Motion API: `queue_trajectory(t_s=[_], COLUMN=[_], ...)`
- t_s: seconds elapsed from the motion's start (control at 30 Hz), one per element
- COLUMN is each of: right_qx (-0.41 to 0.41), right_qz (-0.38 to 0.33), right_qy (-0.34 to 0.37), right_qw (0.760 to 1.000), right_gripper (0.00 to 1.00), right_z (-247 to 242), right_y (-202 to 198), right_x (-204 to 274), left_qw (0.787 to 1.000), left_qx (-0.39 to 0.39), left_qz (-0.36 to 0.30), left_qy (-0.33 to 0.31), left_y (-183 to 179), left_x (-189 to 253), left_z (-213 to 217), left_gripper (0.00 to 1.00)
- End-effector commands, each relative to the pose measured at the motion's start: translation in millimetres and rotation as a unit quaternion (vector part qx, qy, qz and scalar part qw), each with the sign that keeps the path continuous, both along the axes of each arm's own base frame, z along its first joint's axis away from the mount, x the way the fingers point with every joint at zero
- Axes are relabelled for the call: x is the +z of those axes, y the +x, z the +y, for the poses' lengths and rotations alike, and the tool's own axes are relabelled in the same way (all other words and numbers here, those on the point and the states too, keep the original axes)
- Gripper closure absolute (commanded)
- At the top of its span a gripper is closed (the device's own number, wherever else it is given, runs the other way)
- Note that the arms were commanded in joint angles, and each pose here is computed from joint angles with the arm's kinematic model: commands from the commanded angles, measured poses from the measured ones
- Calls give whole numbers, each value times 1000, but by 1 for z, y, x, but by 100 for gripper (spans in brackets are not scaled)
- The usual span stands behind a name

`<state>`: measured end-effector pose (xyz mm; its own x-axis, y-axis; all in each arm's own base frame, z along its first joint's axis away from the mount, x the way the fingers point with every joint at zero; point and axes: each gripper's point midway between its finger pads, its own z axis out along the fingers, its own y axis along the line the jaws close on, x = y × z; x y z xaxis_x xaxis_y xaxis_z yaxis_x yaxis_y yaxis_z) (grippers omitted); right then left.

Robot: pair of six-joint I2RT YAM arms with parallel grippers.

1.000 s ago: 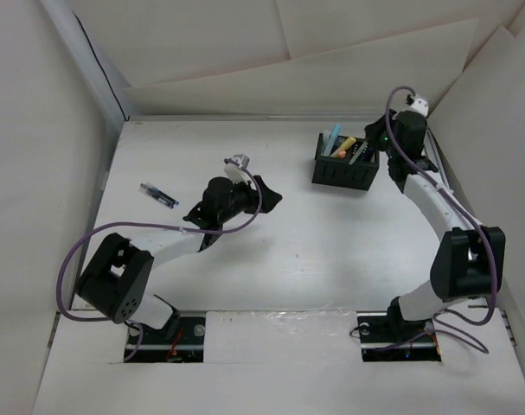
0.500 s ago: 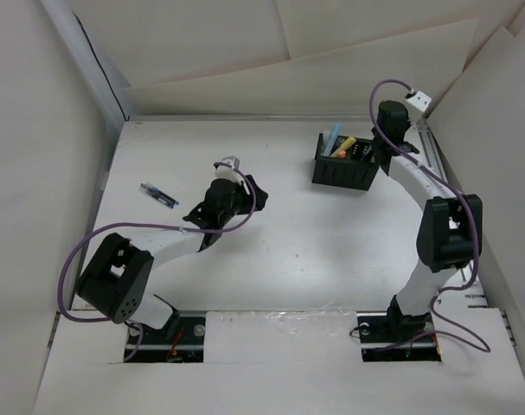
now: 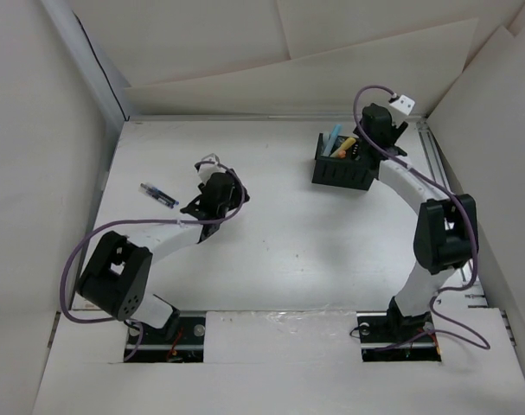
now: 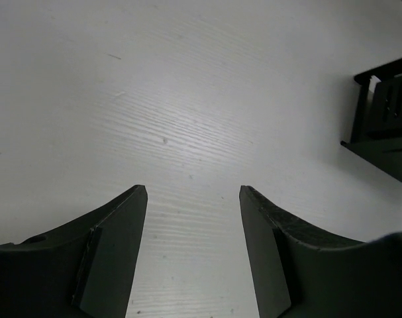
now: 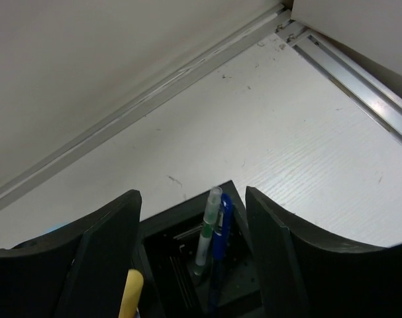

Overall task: Sort the stationery into containers
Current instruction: Place the pen in the storage box, then pick up the pen from the center of the board.

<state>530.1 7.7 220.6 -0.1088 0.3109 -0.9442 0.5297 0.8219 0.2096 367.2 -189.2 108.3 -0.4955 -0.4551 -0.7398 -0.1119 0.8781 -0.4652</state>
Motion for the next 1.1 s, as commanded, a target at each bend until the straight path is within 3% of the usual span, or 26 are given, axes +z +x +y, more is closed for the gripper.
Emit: queue_trajectory(t_s=[0.0,0.13,0.17,0.2,0.33,0.47,0.63,0.73,0.97,1.07], right_qx=[4,52,61,71,144,212,237,252,263,265], right_qz=[-44,-64,-67,-74,-64,-59,-59,-49,-44,-44], right_qy=[30,58,61,65,45,43,53,65,71,72], right_qw=[999,995,994,993,986,974,968,964,961,961], right_gripper=[29,29,33,50,99,100,99,99,96,96], right_z=[-3,9,11,13,26,42,38,38,37,36], right_y=[-21,-47,-52,-62,-71,-75,-74,-72,-70,-70], right_x=[45,70,73,79,89,96,96,86,81,81], left_qw=[998,992,989,986,971,953,943,933,917,914], left_qx=[59,126,145,165,236,294,321,351,379,392], left_qz=[-10,15,25,21,47,69,69,66,107,99], left_qy=[2,27,22,15,6,-20,-52,-39,-61,-36], left_y=[16,23,24,31,37,42,41,40,55,62], left_x=[20,16,11,22,13,6,7,7,-11,-5], left_z=[13,30,33,40,70,117,149,174,214,224], left_gripper=[45,48,48,50,54,56,57,57,68,72])
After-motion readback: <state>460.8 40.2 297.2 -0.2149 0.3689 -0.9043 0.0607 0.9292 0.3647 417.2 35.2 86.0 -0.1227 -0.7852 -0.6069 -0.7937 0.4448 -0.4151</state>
